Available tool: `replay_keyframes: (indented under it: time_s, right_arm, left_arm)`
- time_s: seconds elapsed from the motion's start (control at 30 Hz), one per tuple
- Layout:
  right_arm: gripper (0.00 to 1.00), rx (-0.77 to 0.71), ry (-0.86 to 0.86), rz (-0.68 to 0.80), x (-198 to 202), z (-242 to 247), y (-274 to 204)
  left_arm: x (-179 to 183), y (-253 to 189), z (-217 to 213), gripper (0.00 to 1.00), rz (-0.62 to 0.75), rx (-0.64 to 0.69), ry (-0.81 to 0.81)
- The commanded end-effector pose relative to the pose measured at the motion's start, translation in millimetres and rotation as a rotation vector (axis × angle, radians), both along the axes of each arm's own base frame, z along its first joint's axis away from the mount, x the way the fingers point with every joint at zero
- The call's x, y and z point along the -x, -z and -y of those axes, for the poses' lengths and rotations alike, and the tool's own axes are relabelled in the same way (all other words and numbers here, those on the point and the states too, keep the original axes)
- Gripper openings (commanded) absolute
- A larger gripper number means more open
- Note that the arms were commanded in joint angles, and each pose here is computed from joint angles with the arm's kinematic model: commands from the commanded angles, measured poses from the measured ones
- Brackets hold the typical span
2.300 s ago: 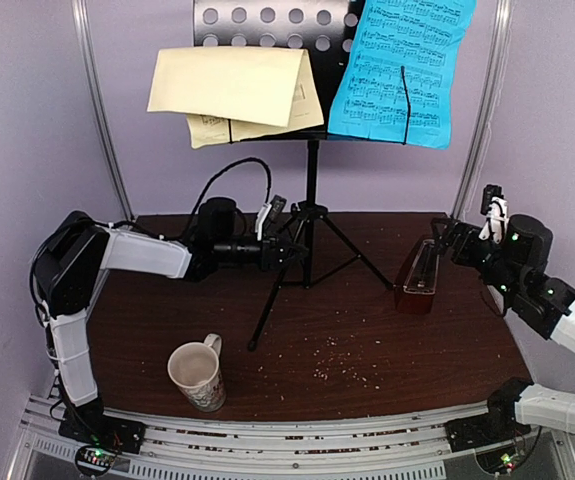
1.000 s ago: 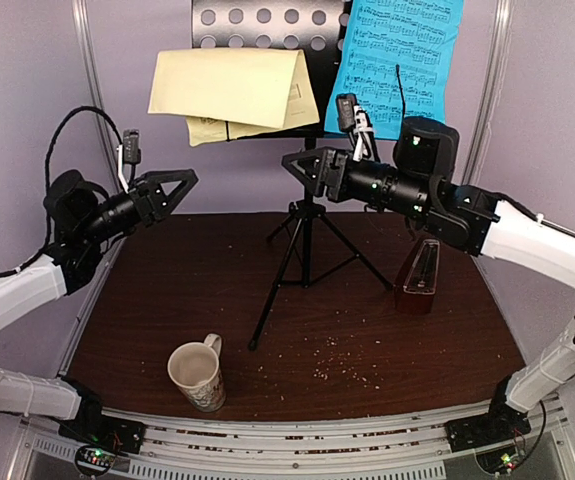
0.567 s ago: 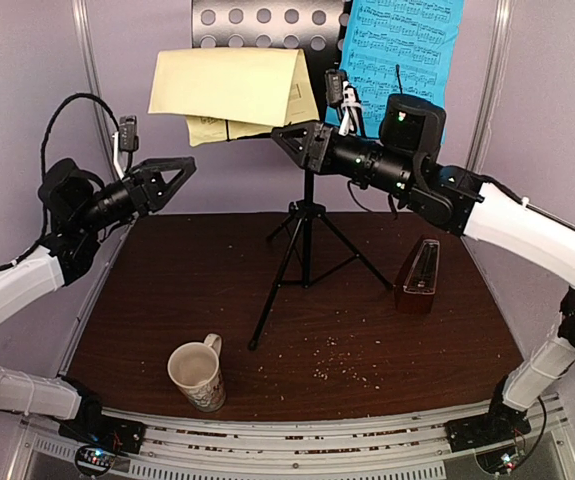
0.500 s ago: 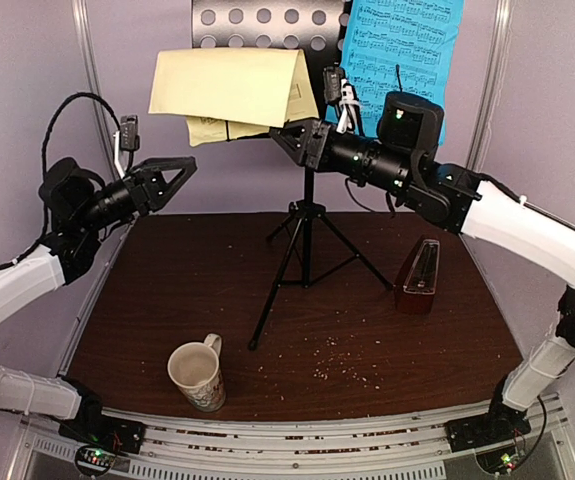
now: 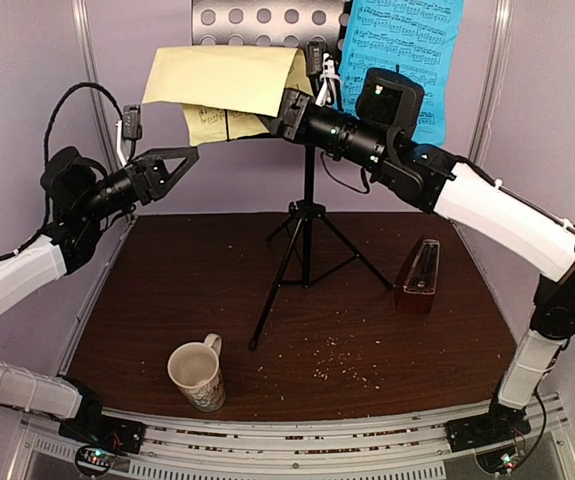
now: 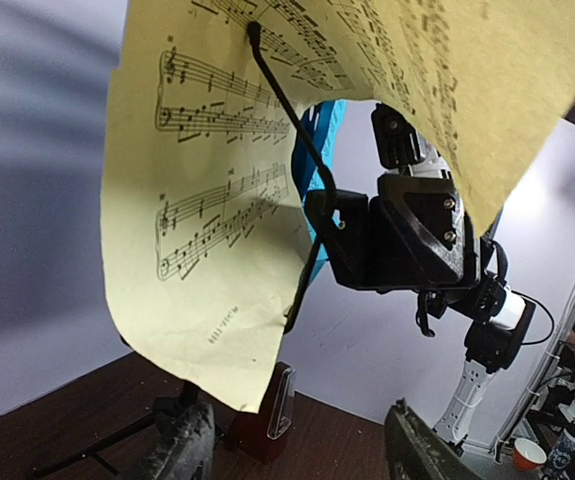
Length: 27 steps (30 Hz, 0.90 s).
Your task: Pack up the instrument practice props
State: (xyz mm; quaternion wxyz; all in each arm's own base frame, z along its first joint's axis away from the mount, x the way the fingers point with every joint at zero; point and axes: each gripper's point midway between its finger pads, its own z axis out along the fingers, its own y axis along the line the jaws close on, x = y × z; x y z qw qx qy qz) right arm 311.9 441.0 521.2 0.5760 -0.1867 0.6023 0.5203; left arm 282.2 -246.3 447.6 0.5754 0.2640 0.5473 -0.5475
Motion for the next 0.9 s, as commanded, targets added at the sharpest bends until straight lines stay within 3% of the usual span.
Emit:
replay_keyframes:
  time_s: [0.0,0.3,0.87]
  right_arm:
    - [0.48,-0.055,-0.050,0.019,7,-8,-21]
    - [0.56,-0.099,-0.087,0.006,1,-25,-32]
    - [0.50,-0.161,-0.157,-0.006,-4,-45,-35]
  left_arm:
    - [0,-19,-1,0.63,0.030,0.021,0.006]
    - [-14,-28,1,0.68,0.002,0.030,-0.014]
    - [-35,-24,1,0.35,-0.063,0.049,-0.057]
